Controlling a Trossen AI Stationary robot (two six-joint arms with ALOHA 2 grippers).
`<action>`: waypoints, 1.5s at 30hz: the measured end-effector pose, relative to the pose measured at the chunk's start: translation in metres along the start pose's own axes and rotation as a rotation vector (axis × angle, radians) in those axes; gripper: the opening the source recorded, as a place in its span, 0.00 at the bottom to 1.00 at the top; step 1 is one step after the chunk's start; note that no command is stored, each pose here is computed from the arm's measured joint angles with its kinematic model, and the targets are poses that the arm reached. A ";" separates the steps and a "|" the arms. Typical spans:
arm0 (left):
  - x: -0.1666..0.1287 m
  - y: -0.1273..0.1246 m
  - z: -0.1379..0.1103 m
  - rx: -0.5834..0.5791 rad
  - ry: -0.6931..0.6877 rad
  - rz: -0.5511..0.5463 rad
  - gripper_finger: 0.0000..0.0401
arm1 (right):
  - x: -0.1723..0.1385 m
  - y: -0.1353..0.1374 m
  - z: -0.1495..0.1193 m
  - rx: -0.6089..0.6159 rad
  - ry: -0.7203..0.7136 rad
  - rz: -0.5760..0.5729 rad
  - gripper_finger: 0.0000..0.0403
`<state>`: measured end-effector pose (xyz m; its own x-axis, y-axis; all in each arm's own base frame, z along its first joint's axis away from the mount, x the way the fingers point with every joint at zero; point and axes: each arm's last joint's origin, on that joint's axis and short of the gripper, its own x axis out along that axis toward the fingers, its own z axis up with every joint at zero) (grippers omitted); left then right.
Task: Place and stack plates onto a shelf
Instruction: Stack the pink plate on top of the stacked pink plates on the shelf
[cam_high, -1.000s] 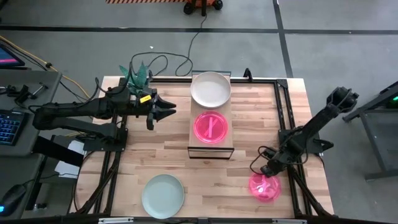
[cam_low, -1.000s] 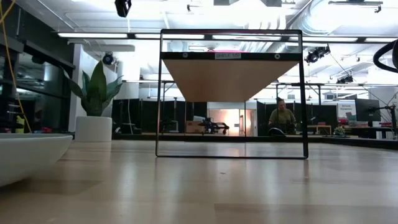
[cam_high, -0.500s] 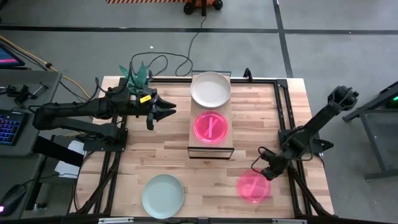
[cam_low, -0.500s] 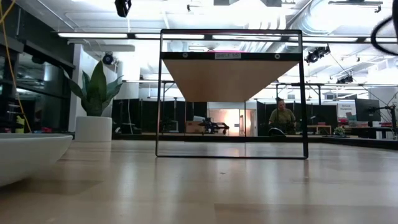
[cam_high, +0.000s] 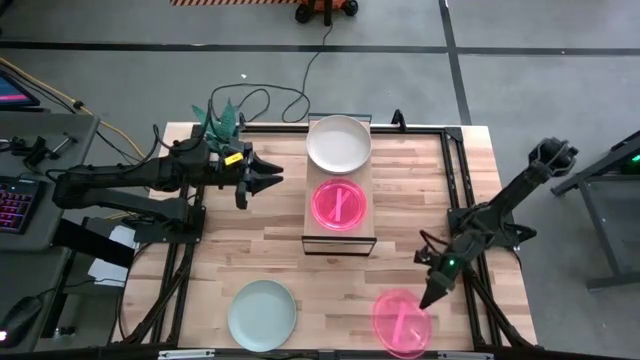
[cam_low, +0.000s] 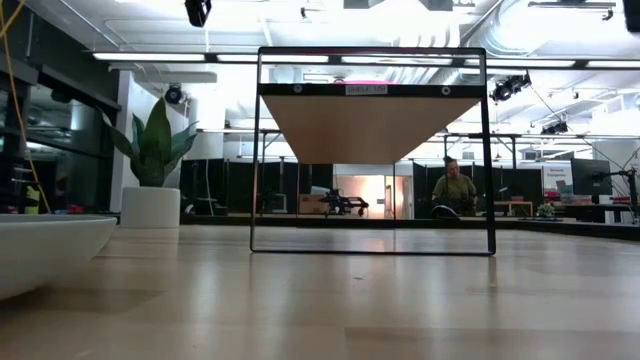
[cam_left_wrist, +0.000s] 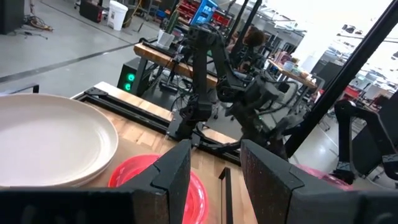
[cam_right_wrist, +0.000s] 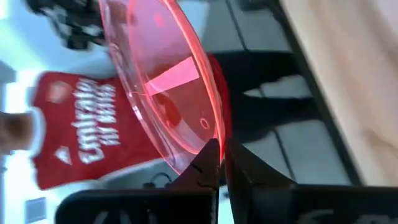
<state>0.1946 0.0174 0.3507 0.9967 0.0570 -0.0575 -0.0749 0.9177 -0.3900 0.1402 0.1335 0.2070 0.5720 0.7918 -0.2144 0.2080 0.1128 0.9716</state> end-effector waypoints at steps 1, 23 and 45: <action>0.000 0.000 0.001 0.001 -0.006 -0.002 0.32 | 0.000 0.008 0.004 -0.007 -0.019 0.023 0.00; 0.000 -0.001 0.002 0.037 -0.019 -0.007 0.32 | -0.094 0.072 0.133 -0.073 -0.938 -0.301 0.00; 0.000 -0.003 0.007 0.040 -0.069 -0.027 0.32 | -0.070 0.047 0.153 0.000 -0.864 -0.448 0.00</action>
<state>0.1947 0.0174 0.3579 0.9982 0.0572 0.0166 -0.0476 0.9341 -0.3537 0.2312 -0.0090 0.2520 0.8247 -0.0384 -0.5642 0.5486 0.2962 0.7818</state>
